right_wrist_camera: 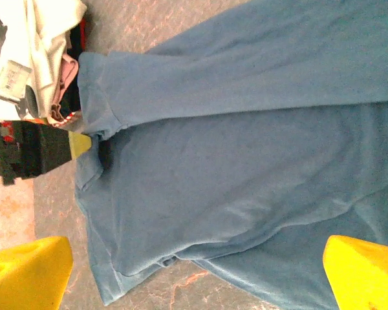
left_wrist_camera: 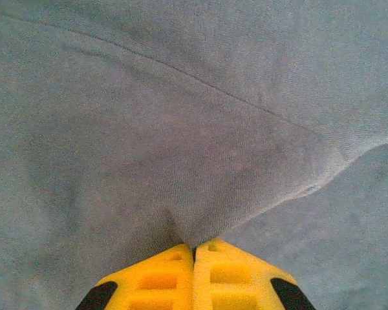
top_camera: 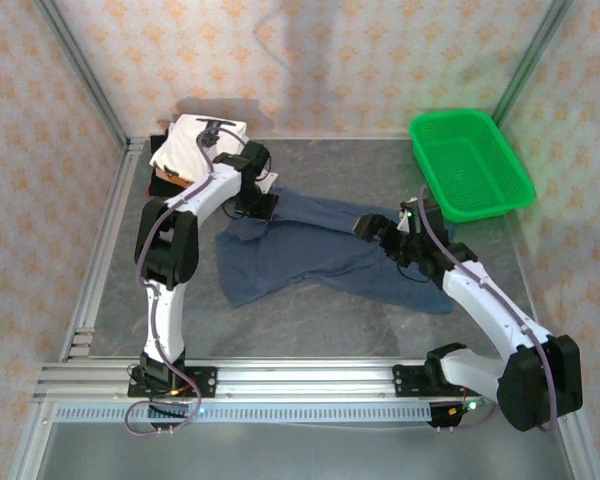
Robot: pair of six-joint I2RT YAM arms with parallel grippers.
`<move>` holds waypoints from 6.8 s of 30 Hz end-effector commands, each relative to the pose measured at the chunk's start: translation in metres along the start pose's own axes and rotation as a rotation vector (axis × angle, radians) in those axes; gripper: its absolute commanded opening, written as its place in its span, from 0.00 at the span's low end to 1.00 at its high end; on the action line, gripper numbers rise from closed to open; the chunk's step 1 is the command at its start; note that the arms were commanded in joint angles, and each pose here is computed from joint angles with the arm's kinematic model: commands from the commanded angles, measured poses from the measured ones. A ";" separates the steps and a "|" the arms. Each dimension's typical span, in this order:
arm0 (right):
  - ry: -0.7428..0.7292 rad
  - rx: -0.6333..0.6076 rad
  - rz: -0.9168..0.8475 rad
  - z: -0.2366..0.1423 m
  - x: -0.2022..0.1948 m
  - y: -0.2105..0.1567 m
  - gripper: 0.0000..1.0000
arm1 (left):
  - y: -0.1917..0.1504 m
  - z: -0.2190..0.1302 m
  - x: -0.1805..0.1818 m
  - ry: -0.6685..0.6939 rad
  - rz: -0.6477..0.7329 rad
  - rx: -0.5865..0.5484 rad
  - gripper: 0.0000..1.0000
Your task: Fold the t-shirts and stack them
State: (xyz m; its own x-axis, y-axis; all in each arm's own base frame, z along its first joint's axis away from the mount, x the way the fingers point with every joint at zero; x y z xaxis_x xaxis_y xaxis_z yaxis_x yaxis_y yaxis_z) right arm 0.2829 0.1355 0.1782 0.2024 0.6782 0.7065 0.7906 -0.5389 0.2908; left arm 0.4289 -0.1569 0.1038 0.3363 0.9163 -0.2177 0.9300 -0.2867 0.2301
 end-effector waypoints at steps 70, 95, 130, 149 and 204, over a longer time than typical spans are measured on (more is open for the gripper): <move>0.013 0.224 0.145 0.261 0.118 -0.096 0.38 | -0.089 0.002 0.081 -0.075 -0.795 -0.182 0.37; 0.120 0.214 0.158 0.243 0.166 -0.074 0.02 | -0.056 -0.006 0.080 -0.025 -0.772 -0.209 0.38; 0.268 0.234 0.369 0.234 0.188 -0.058 0.00 | -0.076 -0.034 0.054 -0.154 -1.351 -0.721 0.73; 0.264 0.240 0.366 0.231 0.188 -0.059 0.00 | -0.066 -0.017 0.045 -0.267 -1.497 -0.809 0.88; -0.307 0.362 0.167 0.249 0.114 -0.082 0.02 | -0.030 -0.033 0.047 0.003 -0.998 -0.623 0.84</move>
State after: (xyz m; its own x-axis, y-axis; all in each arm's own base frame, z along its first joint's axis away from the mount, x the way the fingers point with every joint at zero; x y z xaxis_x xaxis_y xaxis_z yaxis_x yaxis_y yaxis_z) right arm 0.3999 0.3964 0.0997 0.4523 0.6361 0.6251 0.8547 -0.5094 -0.1001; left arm 0.4183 -0.0922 0.1335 -0.5068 0.5608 -0.6547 0.4416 0.8212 0.3616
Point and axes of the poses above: each hand's point on the last joint's axis, 136 mm out from that joint toward the fingers, its own z axis out along the fingers, its own x axis along the line the jaws close on, y = z × x, the point moved 3 cm from there along -z, back along the fingers, and after that the axes turned 7 degrees about z, right-handed, at the moved point
